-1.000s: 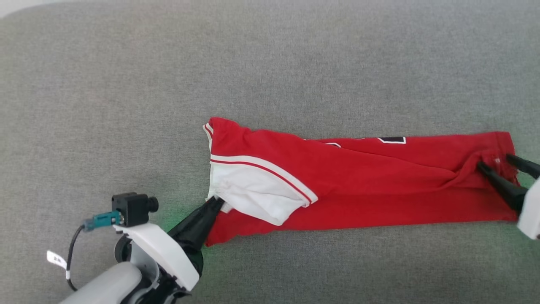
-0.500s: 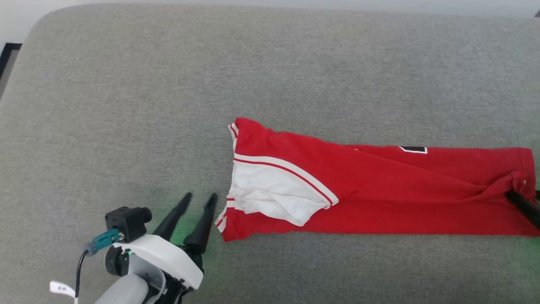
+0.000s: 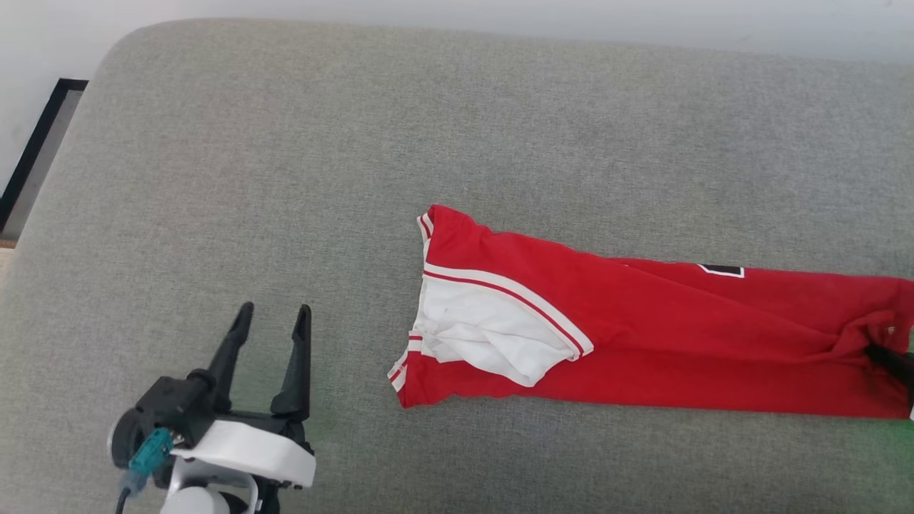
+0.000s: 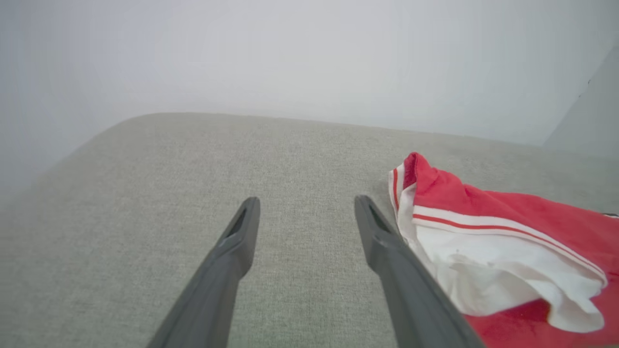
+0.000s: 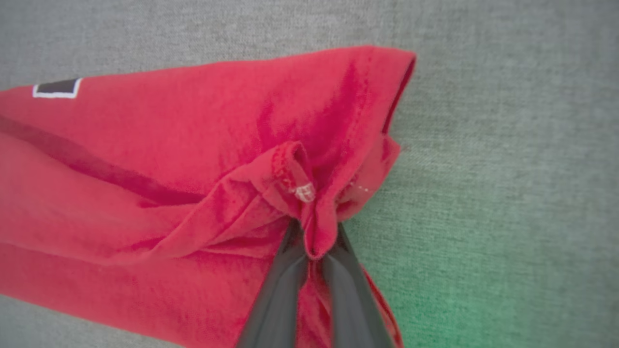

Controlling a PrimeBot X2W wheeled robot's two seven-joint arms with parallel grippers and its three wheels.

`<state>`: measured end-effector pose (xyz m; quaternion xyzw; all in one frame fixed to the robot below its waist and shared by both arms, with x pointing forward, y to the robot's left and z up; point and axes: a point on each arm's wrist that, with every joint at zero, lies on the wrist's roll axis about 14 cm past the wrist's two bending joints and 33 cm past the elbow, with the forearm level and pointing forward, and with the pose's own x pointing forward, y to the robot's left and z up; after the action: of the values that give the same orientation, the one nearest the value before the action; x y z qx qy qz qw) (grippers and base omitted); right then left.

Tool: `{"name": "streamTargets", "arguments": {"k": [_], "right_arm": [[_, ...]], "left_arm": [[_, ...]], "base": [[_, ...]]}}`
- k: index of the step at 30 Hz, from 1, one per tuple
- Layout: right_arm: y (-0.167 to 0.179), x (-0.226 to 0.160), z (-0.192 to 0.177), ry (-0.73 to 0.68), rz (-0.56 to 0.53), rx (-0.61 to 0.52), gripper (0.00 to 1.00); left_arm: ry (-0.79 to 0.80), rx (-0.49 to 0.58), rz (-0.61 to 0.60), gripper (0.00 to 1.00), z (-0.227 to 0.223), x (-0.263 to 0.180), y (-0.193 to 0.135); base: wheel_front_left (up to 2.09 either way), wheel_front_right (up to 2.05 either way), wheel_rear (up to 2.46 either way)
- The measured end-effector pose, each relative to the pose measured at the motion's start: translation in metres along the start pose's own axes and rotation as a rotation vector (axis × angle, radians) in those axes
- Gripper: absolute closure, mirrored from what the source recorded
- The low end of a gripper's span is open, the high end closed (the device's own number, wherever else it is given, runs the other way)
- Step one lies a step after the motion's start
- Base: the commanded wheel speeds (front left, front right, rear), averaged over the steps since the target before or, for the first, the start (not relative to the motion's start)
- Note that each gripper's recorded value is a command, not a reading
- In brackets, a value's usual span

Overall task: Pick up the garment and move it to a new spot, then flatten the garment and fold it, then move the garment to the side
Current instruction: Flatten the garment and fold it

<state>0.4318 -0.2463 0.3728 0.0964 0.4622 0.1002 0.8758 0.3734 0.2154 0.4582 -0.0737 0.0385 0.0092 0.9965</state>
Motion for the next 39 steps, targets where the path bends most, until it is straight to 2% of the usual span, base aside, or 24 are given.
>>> {"name": "streamTargets", "arguments": {"k": [7,17,25,26,27,35,39], "right_arm": [[-0.002,-0.001,0.004,-0.001,-0.002,-0.004,1.0],[-0.021,-0.013,0.02,-0.071,-0.043,0.028,1.0],[-0.066,-0.037,0.031,-0.124,-0.153,0.069,1.0],[-0.083,-0.047,0.035,-0.147,-0.197,0.086,1.0],[-0.083,-0.047,0.035,-0.147,-0.197,0.086,1.0],[-0.159,-0.101,0.044,-0.215,-0.413,0.136,1.0],[-0.175,-0.121,0.047,-0.244,-0.469,0.142,1.0]], "left_arm": [[-0.047,0.116,-0.004,0.0,0.013,-0.003,-0.003],[-0.081,0.098,-0.029,0.0,0.02,0.007,-0.015],[-0.063,0.088,-0.069,0.0,0.011,0.021,-0.029],[-0.06,0.098,-0.09,0.0,0.009,0.026,-0.035],[-0.06,0.098,-0.09,0.0,0.009,0.026,-0.035],[-0.069,0.116,-0.14,0.0,0.009,0.041,-0.048],[-0.07,0.118,-0.155,0.0,0.009,0.042,-0.053]], "base": [[0.0,0.0,0.0],[0.0,0.0,0.0],[0.0,0.0,0.0],[0.0,0.0,0.0],[0.0,0.0,0.0],[0.0,0.0,0.0],[0.0,0.0,0.0]]}}
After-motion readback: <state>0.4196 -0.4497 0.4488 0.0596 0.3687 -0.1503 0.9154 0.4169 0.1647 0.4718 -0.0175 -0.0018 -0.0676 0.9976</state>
